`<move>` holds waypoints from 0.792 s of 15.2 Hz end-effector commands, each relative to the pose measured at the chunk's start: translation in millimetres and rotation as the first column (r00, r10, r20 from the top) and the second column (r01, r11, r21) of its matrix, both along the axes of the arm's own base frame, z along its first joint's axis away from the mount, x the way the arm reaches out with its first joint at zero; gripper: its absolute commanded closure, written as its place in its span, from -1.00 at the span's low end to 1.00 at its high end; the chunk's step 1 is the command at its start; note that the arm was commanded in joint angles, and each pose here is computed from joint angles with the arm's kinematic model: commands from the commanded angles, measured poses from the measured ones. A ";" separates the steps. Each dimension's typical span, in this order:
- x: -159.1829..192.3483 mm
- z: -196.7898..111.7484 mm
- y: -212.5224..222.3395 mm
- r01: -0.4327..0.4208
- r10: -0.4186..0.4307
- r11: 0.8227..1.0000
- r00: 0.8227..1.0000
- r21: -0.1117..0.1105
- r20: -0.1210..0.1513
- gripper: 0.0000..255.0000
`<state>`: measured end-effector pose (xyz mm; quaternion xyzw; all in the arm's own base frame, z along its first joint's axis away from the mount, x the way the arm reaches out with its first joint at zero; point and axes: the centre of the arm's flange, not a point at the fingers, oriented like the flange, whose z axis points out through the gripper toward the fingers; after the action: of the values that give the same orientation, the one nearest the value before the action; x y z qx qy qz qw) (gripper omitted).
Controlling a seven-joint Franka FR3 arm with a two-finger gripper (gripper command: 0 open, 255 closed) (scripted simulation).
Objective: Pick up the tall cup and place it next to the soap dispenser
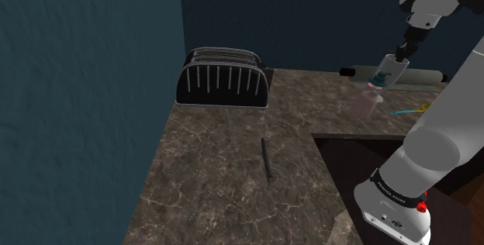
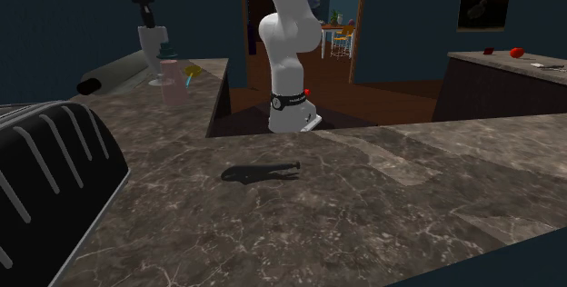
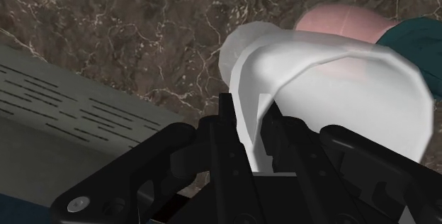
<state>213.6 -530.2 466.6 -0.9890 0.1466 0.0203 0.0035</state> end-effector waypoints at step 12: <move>0.7 -50.5 1.0 0.000 0.000 1.000 1.000 -0.001 0.001 1.00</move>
<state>214.4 -529.2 416.3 -0.9890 0.1467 0.0202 0.0034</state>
